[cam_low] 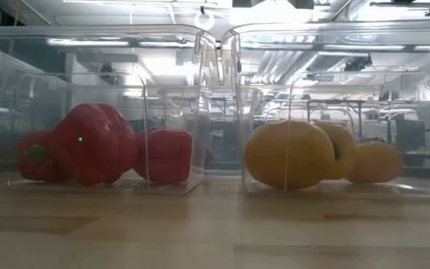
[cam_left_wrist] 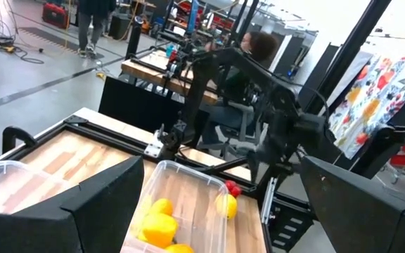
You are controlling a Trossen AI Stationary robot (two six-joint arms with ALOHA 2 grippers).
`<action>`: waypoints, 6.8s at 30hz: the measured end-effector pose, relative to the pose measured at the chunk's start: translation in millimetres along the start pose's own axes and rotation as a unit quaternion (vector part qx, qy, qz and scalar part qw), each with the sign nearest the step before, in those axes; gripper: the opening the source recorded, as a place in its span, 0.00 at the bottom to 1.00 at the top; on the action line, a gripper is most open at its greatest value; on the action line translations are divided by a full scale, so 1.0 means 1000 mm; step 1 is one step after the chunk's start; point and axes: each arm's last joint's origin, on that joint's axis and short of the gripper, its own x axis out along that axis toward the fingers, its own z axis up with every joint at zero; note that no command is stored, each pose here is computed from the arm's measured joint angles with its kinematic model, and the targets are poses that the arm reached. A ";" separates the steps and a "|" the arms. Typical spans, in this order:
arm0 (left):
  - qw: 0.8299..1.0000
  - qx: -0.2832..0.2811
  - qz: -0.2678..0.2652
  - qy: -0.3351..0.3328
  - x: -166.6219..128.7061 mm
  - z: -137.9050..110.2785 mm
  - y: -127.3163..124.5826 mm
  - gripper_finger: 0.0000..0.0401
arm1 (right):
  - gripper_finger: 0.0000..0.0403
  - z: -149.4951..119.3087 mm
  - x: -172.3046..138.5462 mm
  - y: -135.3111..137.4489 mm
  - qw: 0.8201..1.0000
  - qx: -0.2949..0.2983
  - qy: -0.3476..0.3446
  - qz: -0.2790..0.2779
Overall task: Sort produce into baskets
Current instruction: Put the bottom right lemon into the middle right transparent bin, then remove the yellow bell pepper from the middle right transparent bin
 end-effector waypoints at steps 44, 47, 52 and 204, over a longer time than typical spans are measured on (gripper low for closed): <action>1.000 0.007 0.023 0.009 0.013 -0.006 -0.002 0.93 | 0.47 0.002 0.096 -0.041 0.979 -0.144 0.063 -0.126; 0.999 0.008 0.035 0.004 0.012 -0.005 -0.002 0.93 | 0.47 0.006 0.081 -0.029 0.980 -0.144 0.059 -0.121; 0.998 0.024 0.053 -0.003 0.012 -0.005 0.000 0.93 | 0.47 0.014 0.048 -0.007 0.985 -0.143 0.031 -0.092; 0.997 -0.051 0.057 -0.003 0.051 -0.019 0.064 0.93 | 0.82 -0.005 0.051 -0.122 0.989 0.131 0.026 -0.056</action>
